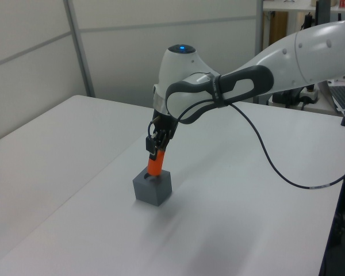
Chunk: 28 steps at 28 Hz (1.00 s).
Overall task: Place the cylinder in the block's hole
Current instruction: 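Lower the cylinder into the block's hole and open the gripper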
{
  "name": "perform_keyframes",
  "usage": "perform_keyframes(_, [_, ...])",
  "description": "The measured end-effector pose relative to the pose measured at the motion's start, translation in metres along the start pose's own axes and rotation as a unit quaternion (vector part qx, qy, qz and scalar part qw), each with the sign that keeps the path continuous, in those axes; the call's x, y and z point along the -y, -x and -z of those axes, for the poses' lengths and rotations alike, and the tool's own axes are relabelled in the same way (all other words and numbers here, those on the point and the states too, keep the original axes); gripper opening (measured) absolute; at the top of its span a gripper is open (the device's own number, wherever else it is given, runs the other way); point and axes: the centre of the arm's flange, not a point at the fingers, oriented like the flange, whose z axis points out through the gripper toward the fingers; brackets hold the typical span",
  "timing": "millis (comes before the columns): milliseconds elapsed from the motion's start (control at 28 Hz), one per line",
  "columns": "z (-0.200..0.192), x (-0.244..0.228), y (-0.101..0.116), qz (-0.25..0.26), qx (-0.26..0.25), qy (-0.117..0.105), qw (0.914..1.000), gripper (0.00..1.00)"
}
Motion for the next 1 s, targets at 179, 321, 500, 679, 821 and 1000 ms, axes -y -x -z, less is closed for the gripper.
perform_keyframes(179, [-0.0056, 0.0009, -0.0004, 0.001, 0.003, 0.000, 1.0000, 0.51])
perform_keyframes(321, [-0.0050, 0.0025, -0.0011, 0.002, 0.002, -0.001, 1.0000, 0.51])
perform_keyframes(500, [-0.0102, 0.0024, -0.0004, 0.002, 0.006, -0.001, 1.0000, 0.51])
perform_keyframes(679, [-0.0114, 0.0023, -0.0015, 0.002, 0.005, -0.001, 1.0000, 0.51])
perform_keyframes(821, [-0.0115, 0.0024, -0.0019, 0.002, 0.005, -0.001, 1.0000, 0.51])
perform_keyframes(1000, [-0.0119, 0.0031, -0.0030, 0.002, 0.005, -0.001, 1.0000, 0.51])
